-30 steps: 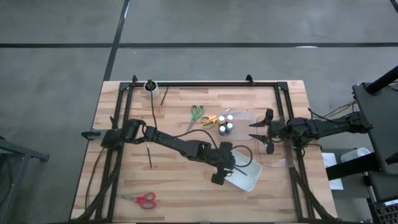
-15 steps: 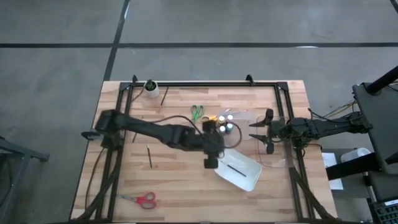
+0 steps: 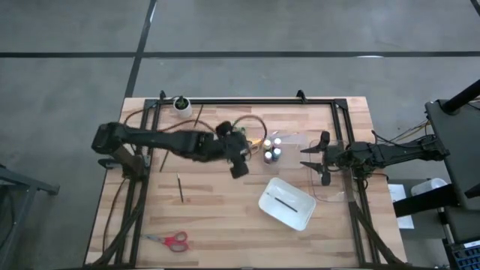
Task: Pick & Place Paint Supplies
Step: Put the black paintbrush into the white bin
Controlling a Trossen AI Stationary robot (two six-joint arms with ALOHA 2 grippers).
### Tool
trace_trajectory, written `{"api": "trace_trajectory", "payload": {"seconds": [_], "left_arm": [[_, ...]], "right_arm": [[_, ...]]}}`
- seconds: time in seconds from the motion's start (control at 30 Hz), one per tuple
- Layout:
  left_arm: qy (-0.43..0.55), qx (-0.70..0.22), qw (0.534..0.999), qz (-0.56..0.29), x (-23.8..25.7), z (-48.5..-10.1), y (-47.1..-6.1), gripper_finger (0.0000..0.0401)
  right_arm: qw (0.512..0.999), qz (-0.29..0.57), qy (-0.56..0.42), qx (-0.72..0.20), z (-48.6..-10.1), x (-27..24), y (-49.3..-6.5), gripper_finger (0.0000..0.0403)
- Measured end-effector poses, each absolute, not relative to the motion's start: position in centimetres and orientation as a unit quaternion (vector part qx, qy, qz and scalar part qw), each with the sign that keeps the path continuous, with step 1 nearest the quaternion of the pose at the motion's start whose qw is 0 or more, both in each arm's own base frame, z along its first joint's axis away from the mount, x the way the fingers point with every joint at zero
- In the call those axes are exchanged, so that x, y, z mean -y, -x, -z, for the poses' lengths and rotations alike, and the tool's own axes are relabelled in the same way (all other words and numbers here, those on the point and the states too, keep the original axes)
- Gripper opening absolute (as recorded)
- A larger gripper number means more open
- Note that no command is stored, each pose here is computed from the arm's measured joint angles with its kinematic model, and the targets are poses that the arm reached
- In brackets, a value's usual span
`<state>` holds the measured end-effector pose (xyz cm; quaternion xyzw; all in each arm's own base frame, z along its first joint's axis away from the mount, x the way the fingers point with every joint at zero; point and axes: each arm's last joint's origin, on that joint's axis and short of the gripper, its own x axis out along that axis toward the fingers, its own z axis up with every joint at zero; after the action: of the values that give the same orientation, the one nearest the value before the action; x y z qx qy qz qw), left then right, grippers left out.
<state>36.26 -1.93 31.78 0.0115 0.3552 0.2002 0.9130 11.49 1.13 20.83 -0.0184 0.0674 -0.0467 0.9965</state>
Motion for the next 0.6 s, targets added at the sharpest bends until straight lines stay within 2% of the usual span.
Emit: {"api": "trace_trajectory", "payload": {"seconds": [0.37,0.5,0.6], "left_arm": [[0.039,-0.397,0.897,-0.189,-9.5,-30.4,-35.1,0.0183],[0.065,-0.417,0.884,-0.203,-11.4,-28.9,-34.0,0.0183],[0.105,-0.450,0.851,-0.249,-11.9,-27.0,-32.7,0.0184]], "right_arm": [[0.997,0.046,0.018,-0.067,-20.8,-1.1,-11.5,0.0191],[0.996,0.046,0.018,-0.067,-20.8,-1.1,-11.5,0.0191],[0.996,0.046,0.019,-0.067,-20.8,-1.1,-11.5,0.0191]]}}
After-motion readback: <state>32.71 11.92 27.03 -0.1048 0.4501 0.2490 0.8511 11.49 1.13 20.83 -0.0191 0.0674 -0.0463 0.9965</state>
